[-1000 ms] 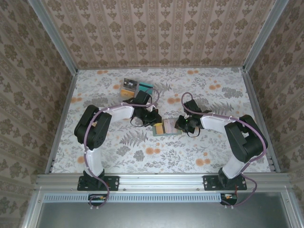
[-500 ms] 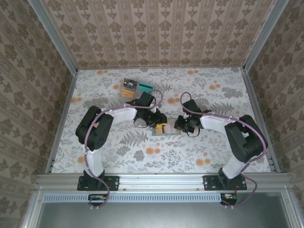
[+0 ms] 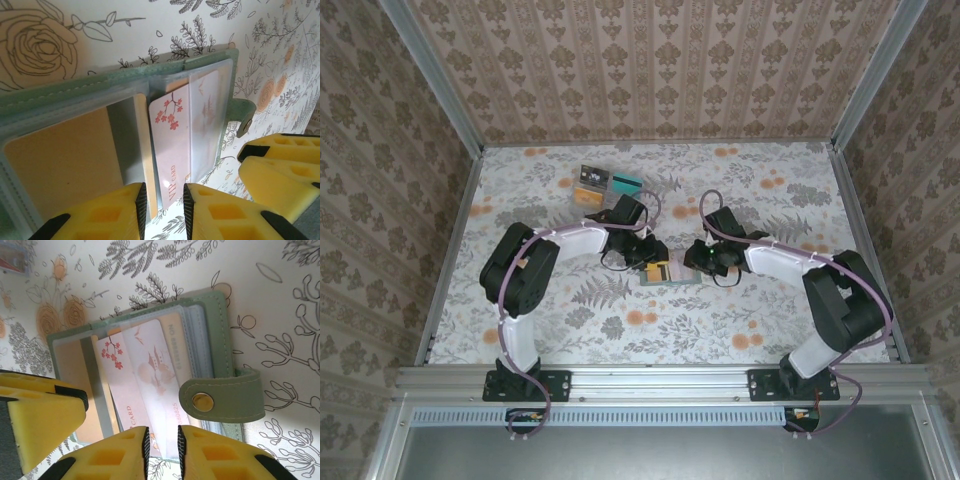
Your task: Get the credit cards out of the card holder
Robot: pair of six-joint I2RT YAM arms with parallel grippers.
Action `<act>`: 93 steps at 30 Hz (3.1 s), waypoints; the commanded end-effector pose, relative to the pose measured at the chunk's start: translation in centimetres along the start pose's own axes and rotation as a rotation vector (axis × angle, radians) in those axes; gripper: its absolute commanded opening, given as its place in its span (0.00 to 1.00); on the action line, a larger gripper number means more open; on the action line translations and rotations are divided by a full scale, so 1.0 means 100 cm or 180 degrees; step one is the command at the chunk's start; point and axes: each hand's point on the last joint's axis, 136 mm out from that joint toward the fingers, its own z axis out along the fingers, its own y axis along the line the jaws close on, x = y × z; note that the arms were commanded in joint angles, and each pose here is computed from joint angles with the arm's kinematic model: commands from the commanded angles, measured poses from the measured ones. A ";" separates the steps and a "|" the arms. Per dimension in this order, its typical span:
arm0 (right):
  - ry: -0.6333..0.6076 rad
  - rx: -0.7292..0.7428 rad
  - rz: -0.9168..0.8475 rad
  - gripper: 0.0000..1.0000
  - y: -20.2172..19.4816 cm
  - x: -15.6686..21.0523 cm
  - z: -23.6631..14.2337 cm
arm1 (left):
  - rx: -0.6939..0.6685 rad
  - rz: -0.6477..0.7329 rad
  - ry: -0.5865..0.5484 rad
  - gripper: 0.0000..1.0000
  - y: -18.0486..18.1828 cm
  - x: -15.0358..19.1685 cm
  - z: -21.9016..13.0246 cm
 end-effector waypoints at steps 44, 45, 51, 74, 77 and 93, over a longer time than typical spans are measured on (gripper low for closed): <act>0.0516 0.0170 0.0046 0.28 -0.011 0.029 0.042 | 0.0305 -0.0133 0.0103 0.23 0.002 -0.002 0.015; 0.0518 0.0173 0.0046 0.28 -0.011 0.029 0.042 | 0.0325 -0.0128 0.0103 0.21 0.002 -0.002 0.016; 0.0501 0.0235 0.0063 0.28 -0.015 0.029 0.041 | 0.0315 -0.0117 0.0074 0.09 0.003 -0.002 0.015; -0.0206 -0.1269 -0.0222 0.52 0.098 -0.033 -0.033 | 0.0581 0.0332 -0.0753 0.01 -0.025 -0.031 -0.131; -0.0133 -0.1539 -0.0118 0.57 0.117 -0.040 -0.038 | 0.0899 0.0310 -0.0981 0.01 -0.042 -0.045 -0.154; -0.0205 -0.2805 0.0187 0.40 0.200 -0.087 -0.078 | 0.1623 0.0092 -0.1249 0.01 -0.069 -0.062 -0.193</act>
